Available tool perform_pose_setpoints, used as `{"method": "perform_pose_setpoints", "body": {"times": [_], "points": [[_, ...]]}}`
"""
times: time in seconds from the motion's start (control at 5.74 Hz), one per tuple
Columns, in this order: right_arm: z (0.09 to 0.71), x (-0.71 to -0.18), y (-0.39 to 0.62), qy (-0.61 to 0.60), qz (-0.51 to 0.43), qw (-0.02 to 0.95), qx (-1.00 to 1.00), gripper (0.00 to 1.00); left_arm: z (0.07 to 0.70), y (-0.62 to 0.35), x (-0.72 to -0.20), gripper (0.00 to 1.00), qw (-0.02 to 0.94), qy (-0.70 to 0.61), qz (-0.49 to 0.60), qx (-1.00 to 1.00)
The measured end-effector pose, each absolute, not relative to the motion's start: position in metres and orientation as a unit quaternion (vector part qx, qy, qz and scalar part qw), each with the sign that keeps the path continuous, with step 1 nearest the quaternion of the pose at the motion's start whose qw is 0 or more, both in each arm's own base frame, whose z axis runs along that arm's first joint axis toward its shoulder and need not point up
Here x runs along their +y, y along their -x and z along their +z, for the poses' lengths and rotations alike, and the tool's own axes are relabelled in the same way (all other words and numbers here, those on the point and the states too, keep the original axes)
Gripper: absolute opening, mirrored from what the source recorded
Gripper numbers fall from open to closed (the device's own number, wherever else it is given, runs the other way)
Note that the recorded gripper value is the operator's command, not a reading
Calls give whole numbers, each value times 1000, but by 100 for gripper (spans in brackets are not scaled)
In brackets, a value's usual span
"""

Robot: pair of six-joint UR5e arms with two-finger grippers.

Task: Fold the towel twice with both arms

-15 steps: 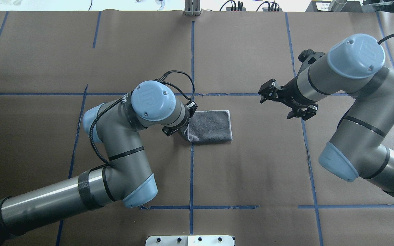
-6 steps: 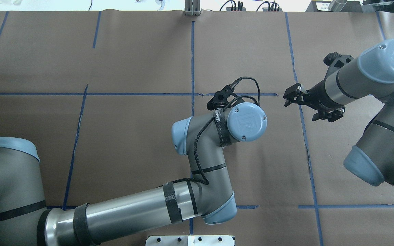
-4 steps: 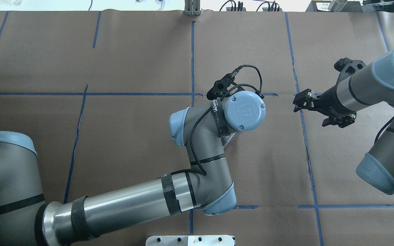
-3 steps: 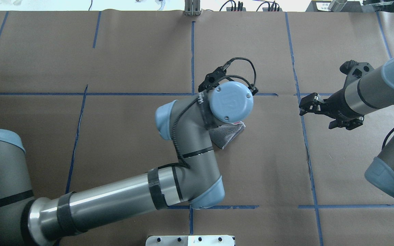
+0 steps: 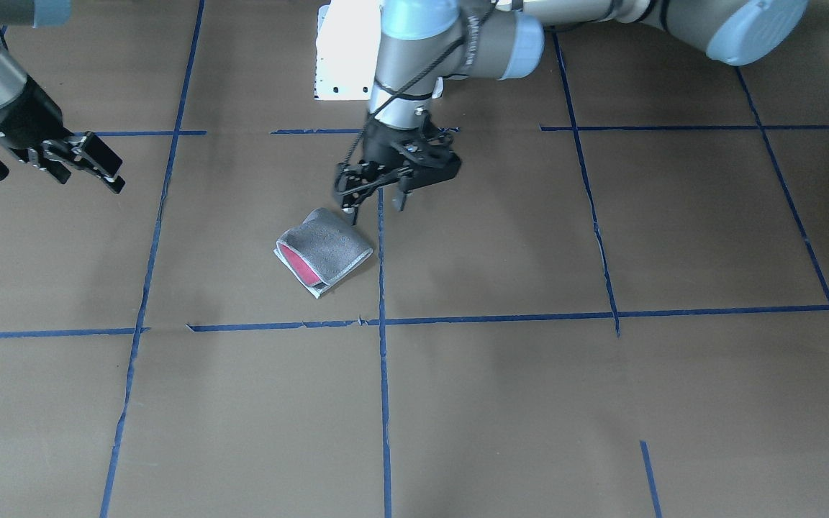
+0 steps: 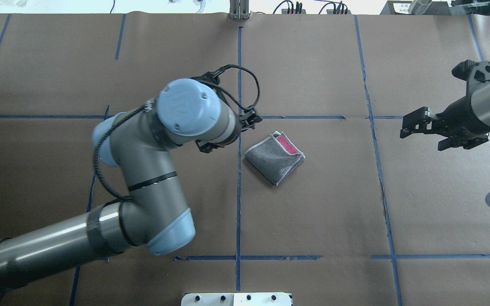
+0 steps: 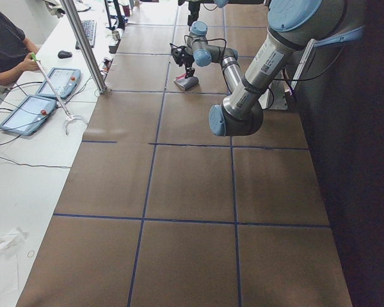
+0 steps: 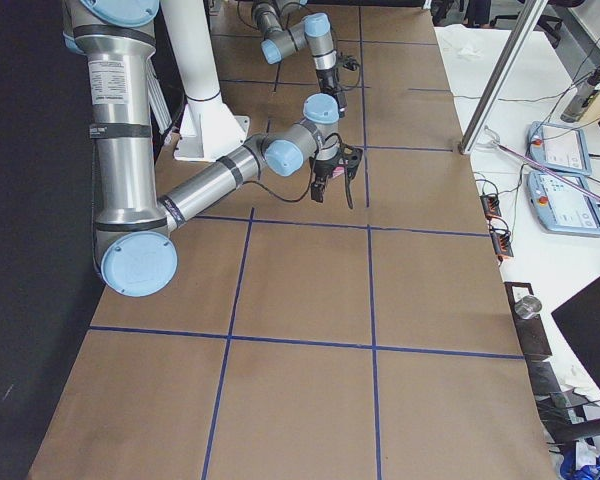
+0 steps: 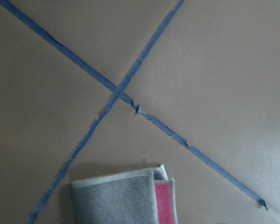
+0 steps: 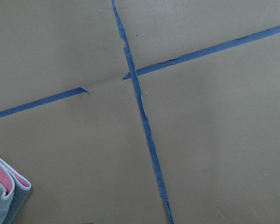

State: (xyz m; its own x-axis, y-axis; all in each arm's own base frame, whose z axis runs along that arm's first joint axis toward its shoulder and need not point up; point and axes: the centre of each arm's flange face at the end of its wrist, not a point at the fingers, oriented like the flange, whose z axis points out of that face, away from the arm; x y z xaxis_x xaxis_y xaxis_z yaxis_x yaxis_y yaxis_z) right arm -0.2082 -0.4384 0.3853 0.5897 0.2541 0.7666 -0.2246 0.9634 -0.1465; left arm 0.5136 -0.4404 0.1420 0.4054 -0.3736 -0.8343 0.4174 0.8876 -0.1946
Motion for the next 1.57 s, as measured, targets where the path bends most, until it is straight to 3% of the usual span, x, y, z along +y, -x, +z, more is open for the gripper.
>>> {"method": "perform_pose_setpoints", "body": {"times": [0.17,0.35,1.05,1.57], "points": [[403,-450,179,10,110,893,-436,100,184,-454,-438,90,862,-29,-163,479],[428,-458,146,-1,83,896,-435,100,231,-390,-436,100,881,-38,-86,463],[532,-428,33,-38,-12,914,-403,100,417,-162,-421,100,914,-76,115,382],[572,-411,-28,-16,-68,923,-379,100,556,-10,-418,100,916,-92,194,340]]}}
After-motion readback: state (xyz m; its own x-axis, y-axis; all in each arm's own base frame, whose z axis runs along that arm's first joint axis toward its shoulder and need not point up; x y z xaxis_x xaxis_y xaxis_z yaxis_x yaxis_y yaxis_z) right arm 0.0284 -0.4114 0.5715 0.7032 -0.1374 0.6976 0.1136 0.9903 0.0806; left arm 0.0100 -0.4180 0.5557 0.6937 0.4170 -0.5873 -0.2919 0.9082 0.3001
